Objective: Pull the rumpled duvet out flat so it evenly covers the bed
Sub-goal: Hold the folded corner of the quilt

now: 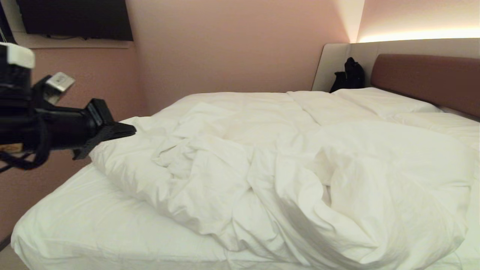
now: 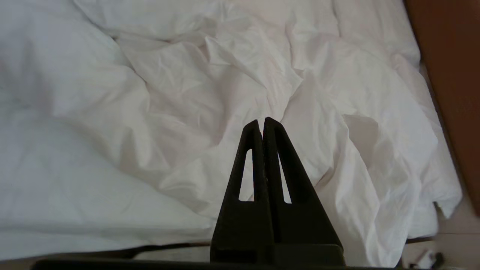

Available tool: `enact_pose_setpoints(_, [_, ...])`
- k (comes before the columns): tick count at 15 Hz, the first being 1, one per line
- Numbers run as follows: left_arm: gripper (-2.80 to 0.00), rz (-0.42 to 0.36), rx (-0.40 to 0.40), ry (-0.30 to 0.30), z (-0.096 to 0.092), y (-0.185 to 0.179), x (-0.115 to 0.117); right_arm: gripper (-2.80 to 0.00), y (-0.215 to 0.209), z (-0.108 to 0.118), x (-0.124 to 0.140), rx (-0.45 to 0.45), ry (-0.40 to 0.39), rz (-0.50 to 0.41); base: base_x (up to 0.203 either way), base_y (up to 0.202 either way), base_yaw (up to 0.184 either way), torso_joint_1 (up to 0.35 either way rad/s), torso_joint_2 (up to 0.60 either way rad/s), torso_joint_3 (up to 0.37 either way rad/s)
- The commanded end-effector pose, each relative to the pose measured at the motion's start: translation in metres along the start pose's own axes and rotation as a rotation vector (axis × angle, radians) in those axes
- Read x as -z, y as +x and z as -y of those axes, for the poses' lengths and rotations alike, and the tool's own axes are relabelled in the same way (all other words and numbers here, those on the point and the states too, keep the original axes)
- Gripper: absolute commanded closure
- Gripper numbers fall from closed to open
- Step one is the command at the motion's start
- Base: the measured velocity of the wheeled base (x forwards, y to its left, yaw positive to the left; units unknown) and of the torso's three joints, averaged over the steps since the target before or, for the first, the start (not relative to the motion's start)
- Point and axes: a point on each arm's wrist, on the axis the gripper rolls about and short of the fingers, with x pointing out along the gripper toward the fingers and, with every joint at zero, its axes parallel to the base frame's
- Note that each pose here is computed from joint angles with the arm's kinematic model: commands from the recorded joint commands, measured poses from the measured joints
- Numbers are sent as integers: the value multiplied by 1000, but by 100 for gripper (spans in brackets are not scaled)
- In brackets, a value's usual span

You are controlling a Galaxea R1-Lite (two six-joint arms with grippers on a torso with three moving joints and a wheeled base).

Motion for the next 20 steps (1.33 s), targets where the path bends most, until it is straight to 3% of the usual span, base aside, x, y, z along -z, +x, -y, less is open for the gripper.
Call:
enact_pose_setpoints(1, [0, -117, -68, -97, -15, 73, -12, 0, 0, 0, 0, 0, -1, 1, 0, 0, 0, 0, 0, 0])
enact_pose_setpoints(5, [0, -191, -116, -189, -13, 120, -27, 0, 0, 0, 0, 0, -1, 1, 0, 0, 0, 0, 0, 0])
enact_pose_setpoints(13, [0, -250, -142, -200, -21, 173, -24, 0, 0, 0, 0, -1, -1, 1, 0, 0, 0, 0, 0, 0])
enact_pose_setpoints(14, [-280, -250, -138, -198, -19, 174, -24, 0, 0, 0, 0, -1, -1, 1, 0, 0, 0, 0, 0, 0])
enact_pose_setpoints(20, [-280, -247, -138, -183, -21, 196, -22, 0, 0, 0, 0, -1, -1, 1, 0, 0, 0, 0, 0, 0])
